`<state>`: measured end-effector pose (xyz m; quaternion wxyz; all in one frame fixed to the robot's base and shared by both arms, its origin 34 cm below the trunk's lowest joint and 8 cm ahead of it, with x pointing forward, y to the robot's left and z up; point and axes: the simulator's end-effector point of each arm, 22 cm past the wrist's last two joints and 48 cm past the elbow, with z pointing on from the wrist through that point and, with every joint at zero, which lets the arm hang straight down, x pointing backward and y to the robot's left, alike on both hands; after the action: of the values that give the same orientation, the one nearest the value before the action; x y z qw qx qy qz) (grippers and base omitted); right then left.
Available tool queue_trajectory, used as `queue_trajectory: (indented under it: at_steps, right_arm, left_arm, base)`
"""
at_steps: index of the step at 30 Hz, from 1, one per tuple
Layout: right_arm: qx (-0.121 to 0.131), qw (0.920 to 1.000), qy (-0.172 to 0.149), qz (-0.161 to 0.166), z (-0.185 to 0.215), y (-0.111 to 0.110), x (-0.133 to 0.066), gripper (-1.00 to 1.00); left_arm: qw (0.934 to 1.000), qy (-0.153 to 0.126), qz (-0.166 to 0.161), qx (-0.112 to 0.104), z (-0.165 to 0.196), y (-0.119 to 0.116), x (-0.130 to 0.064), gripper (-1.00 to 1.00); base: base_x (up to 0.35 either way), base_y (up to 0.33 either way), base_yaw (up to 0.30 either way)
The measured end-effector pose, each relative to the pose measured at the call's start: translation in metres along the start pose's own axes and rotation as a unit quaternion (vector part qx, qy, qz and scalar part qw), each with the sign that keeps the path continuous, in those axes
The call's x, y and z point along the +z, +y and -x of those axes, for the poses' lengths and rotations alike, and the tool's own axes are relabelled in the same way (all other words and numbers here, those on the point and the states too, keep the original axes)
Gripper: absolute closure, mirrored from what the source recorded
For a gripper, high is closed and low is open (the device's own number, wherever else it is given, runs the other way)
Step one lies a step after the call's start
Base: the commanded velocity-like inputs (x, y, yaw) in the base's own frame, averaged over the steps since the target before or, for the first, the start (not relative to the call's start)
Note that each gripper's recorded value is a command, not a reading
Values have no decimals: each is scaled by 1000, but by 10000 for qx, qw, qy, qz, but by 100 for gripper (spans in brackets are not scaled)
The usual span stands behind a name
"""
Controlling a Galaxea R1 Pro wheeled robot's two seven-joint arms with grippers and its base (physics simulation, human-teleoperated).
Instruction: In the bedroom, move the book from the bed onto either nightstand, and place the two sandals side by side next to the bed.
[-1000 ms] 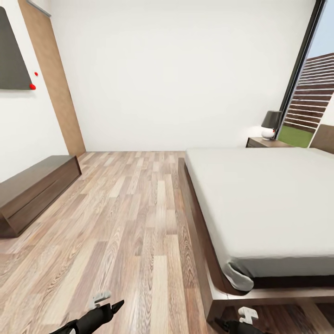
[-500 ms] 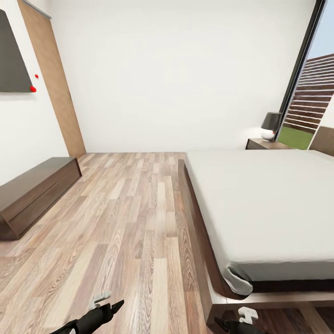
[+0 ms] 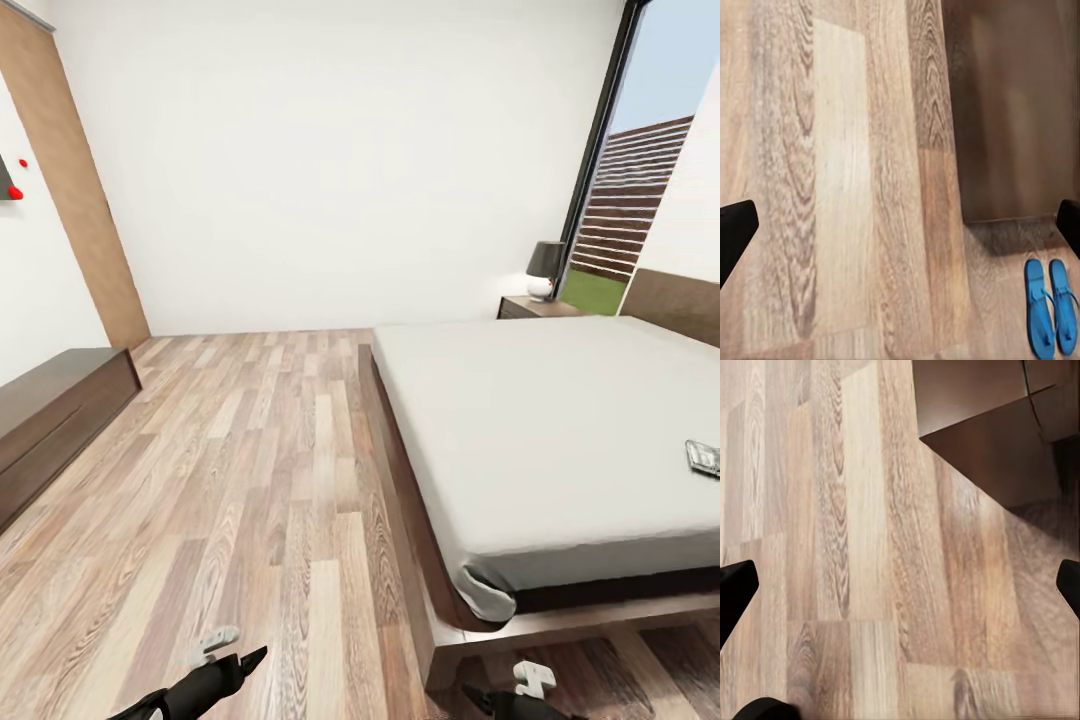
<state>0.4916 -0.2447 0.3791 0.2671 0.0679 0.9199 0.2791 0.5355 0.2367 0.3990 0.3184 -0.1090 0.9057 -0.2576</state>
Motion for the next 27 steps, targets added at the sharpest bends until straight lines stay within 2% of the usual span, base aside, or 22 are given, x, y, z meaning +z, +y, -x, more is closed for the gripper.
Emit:
queue_trajectory:
  at_steps: [19,27]
  right_arm:
    - [-22,10000,-39,13,4,2,-1,-100]
    - [-32,10000,-56,16,5,3,-2,-100]
  left_arm:
    - [10000,-42,-15,20,4,-2,-1,-100]
    - [9999,-154,-23,74,10,-3,-2,-100]
  base:
    - [0,0,-284]
    - [0,0,-284]
